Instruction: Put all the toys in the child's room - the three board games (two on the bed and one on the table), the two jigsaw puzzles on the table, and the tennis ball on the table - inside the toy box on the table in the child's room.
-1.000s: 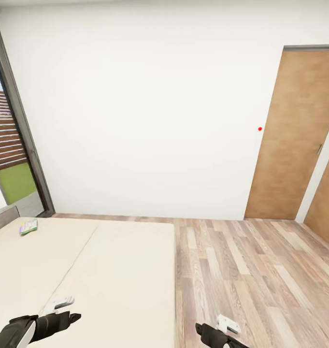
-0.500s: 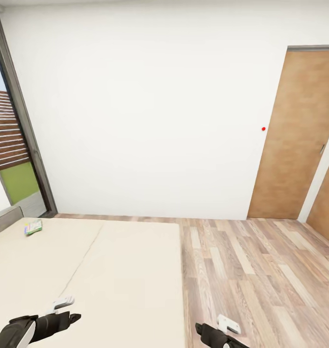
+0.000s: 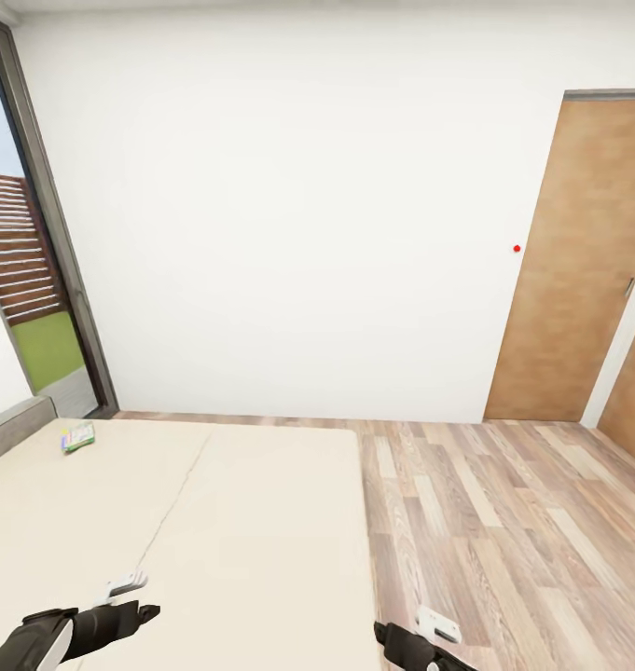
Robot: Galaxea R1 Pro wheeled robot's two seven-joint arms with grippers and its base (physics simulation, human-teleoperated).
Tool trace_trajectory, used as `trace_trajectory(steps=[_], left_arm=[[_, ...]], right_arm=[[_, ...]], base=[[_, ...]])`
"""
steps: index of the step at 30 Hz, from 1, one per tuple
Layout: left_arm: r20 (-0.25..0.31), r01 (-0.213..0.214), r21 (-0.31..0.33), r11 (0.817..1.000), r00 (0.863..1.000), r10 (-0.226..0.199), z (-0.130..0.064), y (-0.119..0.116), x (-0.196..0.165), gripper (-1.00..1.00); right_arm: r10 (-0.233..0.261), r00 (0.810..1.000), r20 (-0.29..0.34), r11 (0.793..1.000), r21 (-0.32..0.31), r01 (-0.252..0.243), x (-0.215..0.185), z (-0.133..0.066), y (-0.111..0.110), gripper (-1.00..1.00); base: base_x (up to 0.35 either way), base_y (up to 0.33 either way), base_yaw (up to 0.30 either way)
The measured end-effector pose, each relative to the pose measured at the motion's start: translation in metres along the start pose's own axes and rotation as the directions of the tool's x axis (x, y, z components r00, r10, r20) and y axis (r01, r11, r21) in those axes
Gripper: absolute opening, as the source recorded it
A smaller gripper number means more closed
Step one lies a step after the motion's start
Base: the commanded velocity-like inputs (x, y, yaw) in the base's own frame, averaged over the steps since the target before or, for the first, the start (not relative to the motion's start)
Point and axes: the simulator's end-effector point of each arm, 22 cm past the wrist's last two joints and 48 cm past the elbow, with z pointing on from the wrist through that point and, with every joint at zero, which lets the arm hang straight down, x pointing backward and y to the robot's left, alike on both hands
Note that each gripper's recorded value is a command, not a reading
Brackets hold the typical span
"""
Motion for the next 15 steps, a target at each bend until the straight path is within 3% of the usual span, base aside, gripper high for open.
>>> trace_trajectory(steps=[15], left_arm=[[-0.004, 0.002, 0.010, 1.000, 1.000, -0.002, 0.0029, -0.0069, 0.0027, 1.00]], right_arm=[[-0.001, 1.000, 0.019, 1.000, 0.008, 0.000, -0.0037, 0.0009, -0.0079, 1.00]], base=[[0.000, 0.003, 0.000]])
